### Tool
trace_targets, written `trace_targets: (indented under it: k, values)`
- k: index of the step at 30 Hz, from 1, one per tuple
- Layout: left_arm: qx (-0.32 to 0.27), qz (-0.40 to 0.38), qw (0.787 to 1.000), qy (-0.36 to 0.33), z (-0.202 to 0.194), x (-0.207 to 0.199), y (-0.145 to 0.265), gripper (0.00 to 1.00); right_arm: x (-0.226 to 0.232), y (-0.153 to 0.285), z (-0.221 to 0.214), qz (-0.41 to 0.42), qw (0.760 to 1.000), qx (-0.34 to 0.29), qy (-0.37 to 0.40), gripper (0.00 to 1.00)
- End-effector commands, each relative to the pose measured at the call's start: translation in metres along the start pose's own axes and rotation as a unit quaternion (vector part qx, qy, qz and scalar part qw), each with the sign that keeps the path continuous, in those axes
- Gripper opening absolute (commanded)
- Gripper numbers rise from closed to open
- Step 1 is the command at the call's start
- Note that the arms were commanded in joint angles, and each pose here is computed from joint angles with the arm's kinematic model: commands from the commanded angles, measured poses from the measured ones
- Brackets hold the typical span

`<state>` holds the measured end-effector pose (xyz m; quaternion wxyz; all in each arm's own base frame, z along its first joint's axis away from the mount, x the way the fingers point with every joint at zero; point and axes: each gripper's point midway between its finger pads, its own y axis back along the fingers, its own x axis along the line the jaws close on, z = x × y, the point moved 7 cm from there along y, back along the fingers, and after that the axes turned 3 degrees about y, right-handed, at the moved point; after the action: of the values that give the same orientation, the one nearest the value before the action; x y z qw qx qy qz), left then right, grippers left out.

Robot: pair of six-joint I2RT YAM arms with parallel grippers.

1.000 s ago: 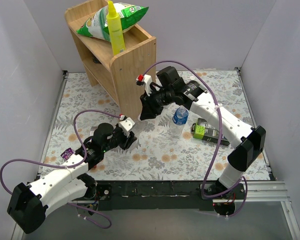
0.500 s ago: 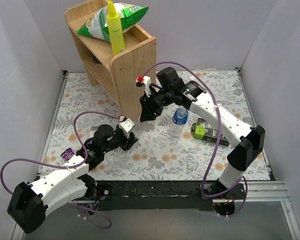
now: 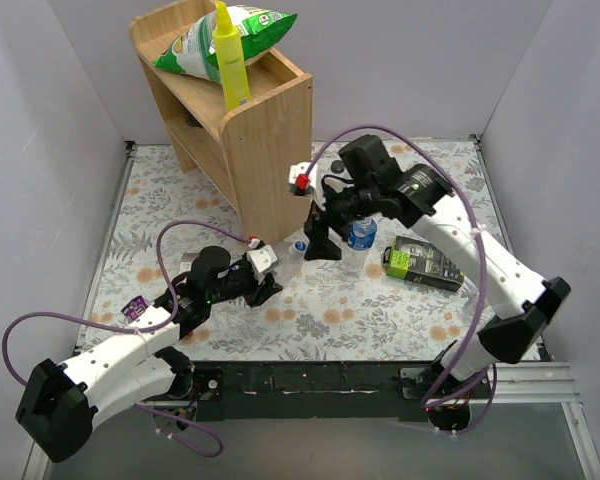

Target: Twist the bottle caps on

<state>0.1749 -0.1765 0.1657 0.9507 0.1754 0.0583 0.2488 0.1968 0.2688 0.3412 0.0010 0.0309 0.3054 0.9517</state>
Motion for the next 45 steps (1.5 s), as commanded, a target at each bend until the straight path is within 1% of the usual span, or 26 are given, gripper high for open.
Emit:
trace_targets:
  k: [1,4,5,8,14,15,17,18,19,22,26,29,36,41,45]
  values:
    - [0.020,-0.081,0.993,-0.087,0.015,-0.010,0.011,0.00,0.021,0.043,-0.004,0.001,0.976,-0.013,0.217,0.86]
    - [0.025,-0.108,0.988,-0.103,0.017,-0.014,0.015,0.00,0.033,0.041,-0.021,0.013,0.952,-0.028,0.304,0.80]
    - [0.025,-0.115,0.986,-0.115,0.019,-0.015,0.016,0.00,0.034,0.038,-0.024,0.016,0.939,-0.027,0.342,0.79]
    - [0.040,-0.135,0.983,-0.118,0.020,-0.016,0.015,0.00,0.039,0.030,-0.026,0.030,0.921,-0.032,0.388,0.77]
    - [0.042,-0.150,0.979,-0.128,0.027,-0.016,0.013,0.00,0.040,0.019,-0.013,0.053,0.909,-0.047,0.410,0.73]
    - [0.041,-0.150,0.979,-0.131,0.029,-0.016,0.013,0.00,0.040,0.018,-0.012,0.059,0.902,-0.047,0.424,0.70]
    - [0.038,-0.152,0.979,-0.134,0.032,-0.016,0.013,0.00,0.042,0.015,-0.013,0.067,0.897,-0.044,0.435,0.68]
    - [0.039,-0.153,0.978,-0.135,0.031,-0.016,0.013,0.00,0.043,0.015,-0.015,0.073,0.895,-0.041,0.439,0.65]
    - [0.037,-0.153,0.978,-0.138,0.033,-0.016,0.013,0.00,0.044,0.013,-0.015,0.079,0.888,-0.040,0.452,0.64]
    - [0.037,-0.153,0.977,-0.142,0.033,-0.015,0.013,0.00,0.049,0.012,-0.018,0.095,0.878,-0.035,0.468,0.61]
    - [0.035,-0.153,0.977,-0.144,0.035,-0.015,0.013,0.00,0.051,0.010,-0.017,0.100,0.874,-0.037,0.474,0.58]
    - [0.036,-0.152,0.977,-0.148,0.035,-0.014,0.012,0.00,0.051,0.009,-0.015,0.105,0.869,-0.036,0.482,0.54]
    - [0.031,-0.147,0.976,-0.160,0.038,-0.013,0.013,0.00,0.048,0.005,-0.016,0.121,0.873,-0.017,0.472,0.39]
    - [0.008,-0.132,0.977,-0.170,0.042,-0.012,0.014,0.00,0.045,-0.002,-0.023,0.122,0.879,-0.005,0.461,0.40]
    - [0.004,-0.129,0.976,-0.173,0.043,-0.011,0.014,0.00,0.044,-0.002,-0.022,0.115,0.881,-0.007,0.459,0.40]
